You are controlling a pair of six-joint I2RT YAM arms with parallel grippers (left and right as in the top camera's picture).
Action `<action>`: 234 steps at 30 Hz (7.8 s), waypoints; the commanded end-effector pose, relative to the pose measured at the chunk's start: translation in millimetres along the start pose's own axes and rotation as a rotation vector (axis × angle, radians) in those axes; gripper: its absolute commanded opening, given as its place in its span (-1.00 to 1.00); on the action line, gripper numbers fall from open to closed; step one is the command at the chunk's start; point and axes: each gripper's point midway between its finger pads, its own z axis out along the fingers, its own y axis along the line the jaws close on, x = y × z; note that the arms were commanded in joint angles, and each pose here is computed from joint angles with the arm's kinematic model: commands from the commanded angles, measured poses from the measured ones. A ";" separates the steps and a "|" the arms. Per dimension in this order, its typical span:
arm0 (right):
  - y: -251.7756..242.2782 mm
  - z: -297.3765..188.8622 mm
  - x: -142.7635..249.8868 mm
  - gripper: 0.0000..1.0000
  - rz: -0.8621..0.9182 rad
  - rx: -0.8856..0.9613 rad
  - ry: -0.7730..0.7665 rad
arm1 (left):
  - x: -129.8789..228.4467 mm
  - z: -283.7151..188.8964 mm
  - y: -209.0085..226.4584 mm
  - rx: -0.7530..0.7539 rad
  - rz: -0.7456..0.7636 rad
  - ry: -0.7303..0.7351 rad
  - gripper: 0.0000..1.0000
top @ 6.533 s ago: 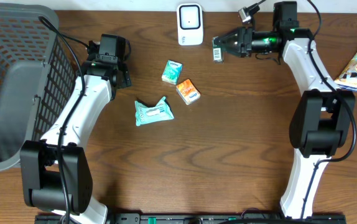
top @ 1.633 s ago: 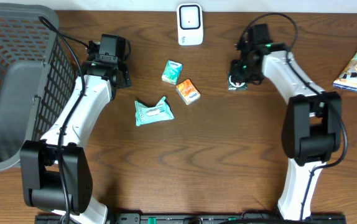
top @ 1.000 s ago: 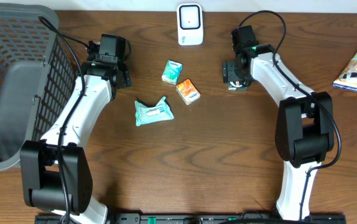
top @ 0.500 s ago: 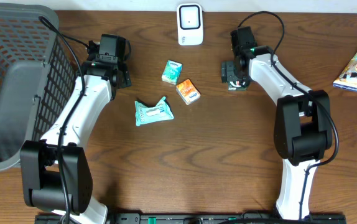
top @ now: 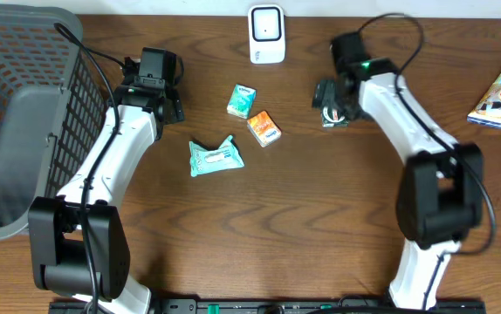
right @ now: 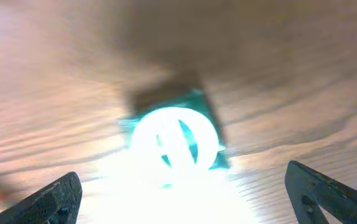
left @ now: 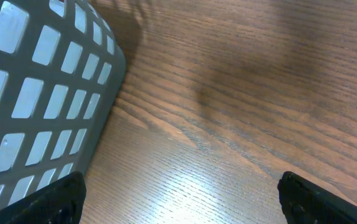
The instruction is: Scan the item barcode
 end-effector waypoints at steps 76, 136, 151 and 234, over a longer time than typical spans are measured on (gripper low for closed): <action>158.3 -89.2 -179.2 -0.34 0.059 -0.469 -0.884 | -5.6 -3.6 2.7 -0.010 -0.001 -0.016 0.96; -301.4 10.6 -135.7 0.16 0.449 0.504 -0.353 | -5.6 -3.6 2.7 -0.010 -0.001 -0.016 0.96; -216.0 41.3 -120.7 0.99 0.420 -0.082 -0.153 | -5.6 -3.6 2.7 -0.010 -0.001 -0.016 0.96; 194.5 0.8 43.8 0.99 -0.438 -0.347 -0.102 | -5.6 -3.6 2.7 -0.010 -0.001 -0.016 0.96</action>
